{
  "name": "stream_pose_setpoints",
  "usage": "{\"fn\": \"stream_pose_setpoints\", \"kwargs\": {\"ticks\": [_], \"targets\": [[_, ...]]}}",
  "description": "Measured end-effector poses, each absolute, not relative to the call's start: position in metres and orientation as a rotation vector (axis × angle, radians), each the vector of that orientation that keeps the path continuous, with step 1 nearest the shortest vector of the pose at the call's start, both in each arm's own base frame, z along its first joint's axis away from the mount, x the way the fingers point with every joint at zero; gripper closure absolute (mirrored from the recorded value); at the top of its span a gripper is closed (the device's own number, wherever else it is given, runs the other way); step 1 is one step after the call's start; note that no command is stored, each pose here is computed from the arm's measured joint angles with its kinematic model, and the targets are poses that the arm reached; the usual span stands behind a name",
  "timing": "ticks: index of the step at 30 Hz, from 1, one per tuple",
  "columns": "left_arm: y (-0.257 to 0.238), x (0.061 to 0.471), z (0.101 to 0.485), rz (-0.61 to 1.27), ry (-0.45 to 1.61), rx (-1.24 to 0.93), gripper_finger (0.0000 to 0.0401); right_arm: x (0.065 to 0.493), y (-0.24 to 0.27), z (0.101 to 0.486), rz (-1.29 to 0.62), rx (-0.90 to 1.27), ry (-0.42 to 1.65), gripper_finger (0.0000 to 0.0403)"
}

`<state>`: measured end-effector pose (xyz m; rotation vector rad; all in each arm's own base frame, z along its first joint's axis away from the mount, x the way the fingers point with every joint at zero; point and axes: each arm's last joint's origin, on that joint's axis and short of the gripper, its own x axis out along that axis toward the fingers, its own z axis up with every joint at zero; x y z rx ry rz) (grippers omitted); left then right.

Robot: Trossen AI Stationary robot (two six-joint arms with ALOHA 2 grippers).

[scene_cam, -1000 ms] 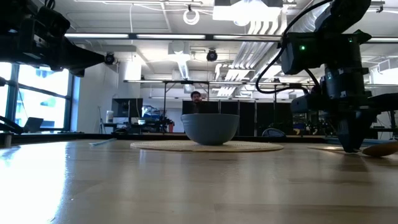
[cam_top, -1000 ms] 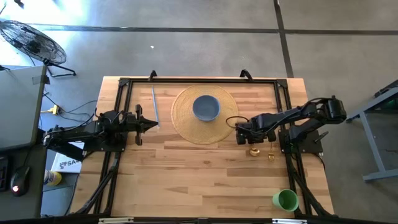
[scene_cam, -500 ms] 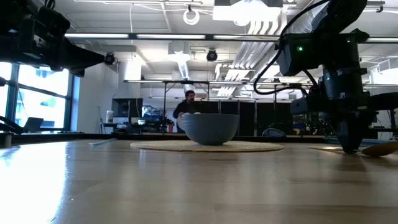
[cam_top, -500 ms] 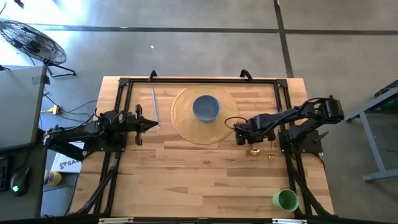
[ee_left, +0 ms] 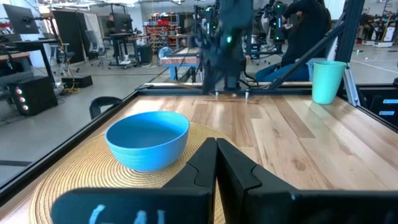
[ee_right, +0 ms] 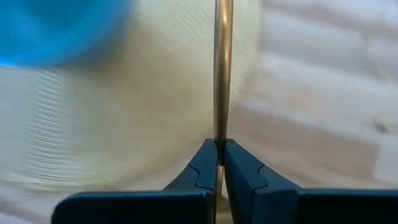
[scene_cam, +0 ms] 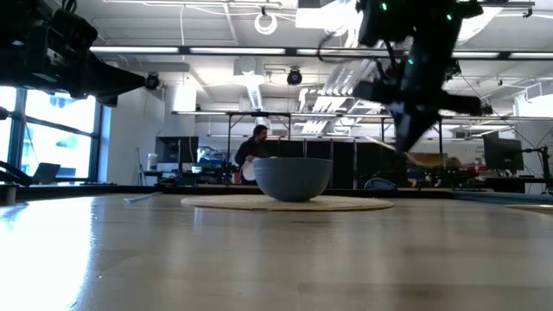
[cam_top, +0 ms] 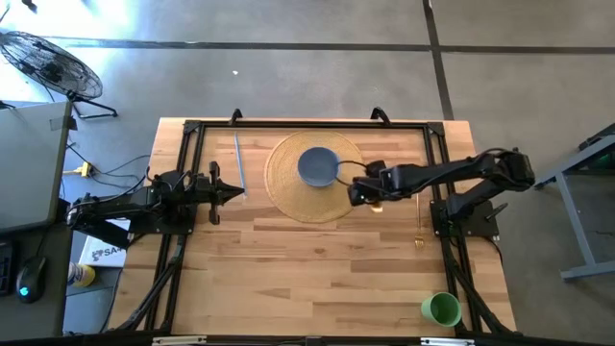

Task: Pick & Place Utensil
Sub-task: Put the gold spoon into the blue bowl on the brown mat

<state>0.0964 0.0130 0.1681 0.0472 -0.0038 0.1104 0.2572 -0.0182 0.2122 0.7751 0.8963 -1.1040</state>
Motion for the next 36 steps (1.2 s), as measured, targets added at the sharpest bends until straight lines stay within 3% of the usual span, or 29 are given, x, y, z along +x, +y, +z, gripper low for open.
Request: {"fn": "stream_pose_setpoints", "kwargs": {"ticks": [13, 25, 36], "targets": [[0.013, 0.096, 0.168, 0.111, -0.004, 0.047, 0.0400, 0.313, -0.016, 0.266, -0.822, 0.582, 0.480, 0.0400], [0.013, 0.096, 0.168, 0.111, -0.004, 0.047, 0.0400, 0.361, -0.074, 0.231, -0.840, 0.398, 0.378, 0.0399], [0.013, 0.096, 0.168, 0.111, -0.004, 0.047, 0.0400, 0.404, -0.095, 0.220, -0.854, 0.327, 0.476, 0.0400]]}}
